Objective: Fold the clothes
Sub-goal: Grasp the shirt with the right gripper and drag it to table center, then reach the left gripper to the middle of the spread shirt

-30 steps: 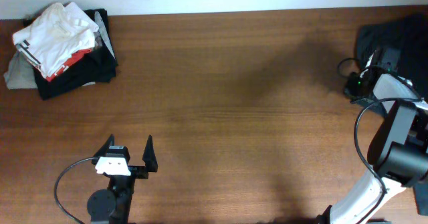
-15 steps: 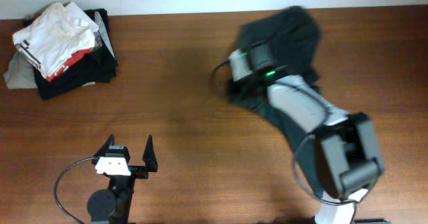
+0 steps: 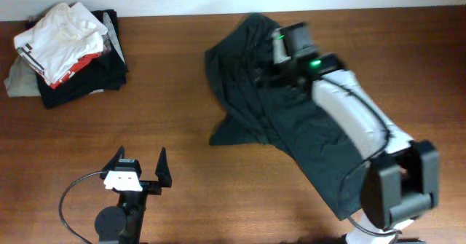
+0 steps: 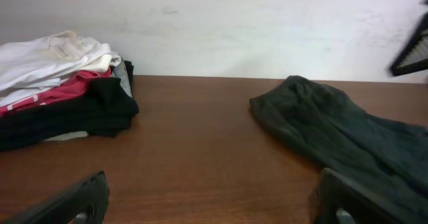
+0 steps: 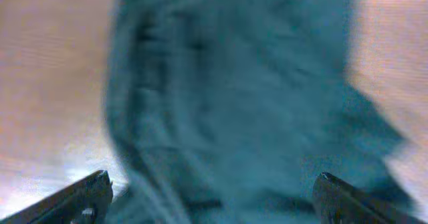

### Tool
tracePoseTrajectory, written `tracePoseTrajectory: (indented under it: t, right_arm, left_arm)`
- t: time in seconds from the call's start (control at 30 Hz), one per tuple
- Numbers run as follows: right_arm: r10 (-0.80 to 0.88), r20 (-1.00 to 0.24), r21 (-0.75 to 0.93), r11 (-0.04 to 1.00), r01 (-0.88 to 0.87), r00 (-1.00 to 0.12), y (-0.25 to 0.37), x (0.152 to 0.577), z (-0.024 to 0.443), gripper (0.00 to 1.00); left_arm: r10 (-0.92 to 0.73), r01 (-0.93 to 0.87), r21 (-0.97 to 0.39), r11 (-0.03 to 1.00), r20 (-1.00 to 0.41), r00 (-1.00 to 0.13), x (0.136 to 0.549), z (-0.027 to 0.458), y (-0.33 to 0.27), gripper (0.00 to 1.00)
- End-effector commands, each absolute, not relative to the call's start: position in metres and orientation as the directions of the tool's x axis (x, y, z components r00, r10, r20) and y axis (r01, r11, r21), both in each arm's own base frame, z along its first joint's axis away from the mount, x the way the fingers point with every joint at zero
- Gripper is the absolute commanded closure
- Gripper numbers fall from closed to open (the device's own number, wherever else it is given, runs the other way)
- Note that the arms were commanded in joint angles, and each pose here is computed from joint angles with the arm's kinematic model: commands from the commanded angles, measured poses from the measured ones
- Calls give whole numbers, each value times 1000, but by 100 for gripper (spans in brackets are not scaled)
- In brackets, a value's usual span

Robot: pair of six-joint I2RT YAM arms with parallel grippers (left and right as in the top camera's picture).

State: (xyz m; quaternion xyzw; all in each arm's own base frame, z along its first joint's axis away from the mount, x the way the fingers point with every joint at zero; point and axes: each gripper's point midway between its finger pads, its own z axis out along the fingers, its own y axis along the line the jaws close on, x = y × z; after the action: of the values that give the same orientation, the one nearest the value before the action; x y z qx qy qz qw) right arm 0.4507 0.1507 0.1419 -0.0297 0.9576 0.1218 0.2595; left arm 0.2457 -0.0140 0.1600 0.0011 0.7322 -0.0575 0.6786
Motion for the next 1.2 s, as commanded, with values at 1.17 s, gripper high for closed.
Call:
tracePoseTrajectory:
  t: [1.17]
  right_arm:
    - [668,-108,234,737,634,-736,-61,388,87,1]
  left_arm:
    - [-69,414,9,910,-982,173,239,273,-69,1]
